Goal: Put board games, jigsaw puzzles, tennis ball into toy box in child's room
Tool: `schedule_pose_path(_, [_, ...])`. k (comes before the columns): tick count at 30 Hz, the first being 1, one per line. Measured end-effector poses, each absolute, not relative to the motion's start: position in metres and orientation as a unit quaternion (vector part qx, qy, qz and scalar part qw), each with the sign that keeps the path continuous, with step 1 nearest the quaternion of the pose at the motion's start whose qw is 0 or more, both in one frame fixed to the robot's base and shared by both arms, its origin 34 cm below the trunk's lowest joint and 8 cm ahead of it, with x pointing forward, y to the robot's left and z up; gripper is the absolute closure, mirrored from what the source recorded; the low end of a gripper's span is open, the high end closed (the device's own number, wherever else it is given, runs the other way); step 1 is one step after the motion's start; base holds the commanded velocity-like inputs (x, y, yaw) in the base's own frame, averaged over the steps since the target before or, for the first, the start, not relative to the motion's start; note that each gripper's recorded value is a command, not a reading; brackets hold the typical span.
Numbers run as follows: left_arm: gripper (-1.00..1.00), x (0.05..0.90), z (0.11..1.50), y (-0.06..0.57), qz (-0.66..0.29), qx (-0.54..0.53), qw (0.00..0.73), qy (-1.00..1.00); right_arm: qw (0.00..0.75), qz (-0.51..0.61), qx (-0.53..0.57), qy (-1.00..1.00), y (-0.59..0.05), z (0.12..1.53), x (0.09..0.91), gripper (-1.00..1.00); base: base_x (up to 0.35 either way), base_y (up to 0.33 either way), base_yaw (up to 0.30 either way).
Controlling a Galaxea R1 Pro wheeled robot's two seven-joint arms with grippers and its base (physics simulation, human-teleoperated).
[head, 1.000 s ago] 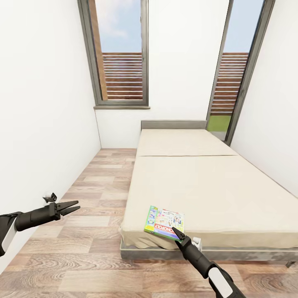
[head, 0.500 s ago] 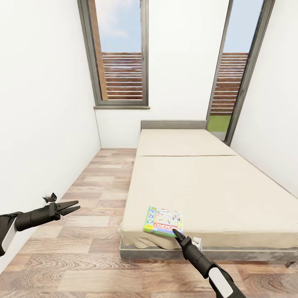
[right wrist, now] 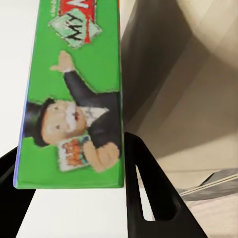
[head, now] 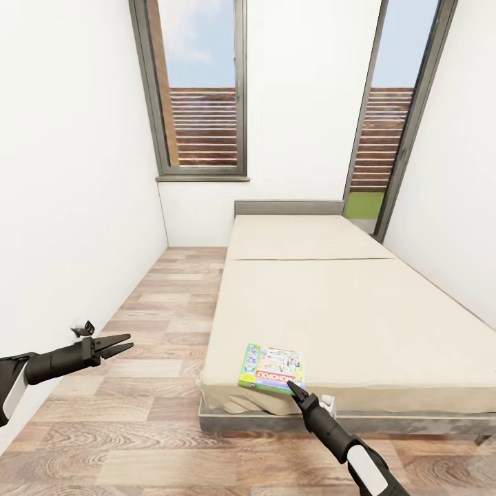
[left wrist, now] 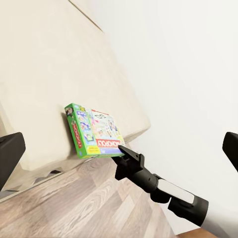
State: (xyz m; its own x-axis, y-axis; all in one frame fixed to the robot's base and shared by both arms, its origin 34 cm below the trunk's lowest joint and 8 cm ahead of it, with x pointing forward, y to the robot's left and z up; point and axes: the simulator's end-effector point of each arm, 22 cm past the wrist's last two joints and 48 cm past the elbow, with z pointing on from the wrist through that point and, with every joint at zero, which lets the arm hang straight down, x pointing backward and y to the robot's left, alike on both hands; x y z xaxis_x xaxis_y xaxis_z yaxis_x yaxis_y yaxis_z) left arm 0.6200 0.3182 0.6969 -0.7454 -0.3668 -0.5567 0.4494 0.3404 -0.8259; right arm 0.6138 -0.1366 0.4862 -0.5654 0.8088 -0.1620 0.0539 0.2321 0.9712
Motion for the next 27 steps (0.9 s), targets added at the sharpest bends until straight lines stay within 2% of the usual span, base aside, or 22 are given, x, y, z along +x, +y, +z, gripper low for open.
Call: schedule_pose_path(27, [-1.00, 0.631, 0.748, 0.318, -0.573, 0.028, 0.355, 0.738, 0.351, 0.538, 0.305, 0.703, -0.135, 0.538, 0.625, 1.00, 0.000, 0.000, 0.000])
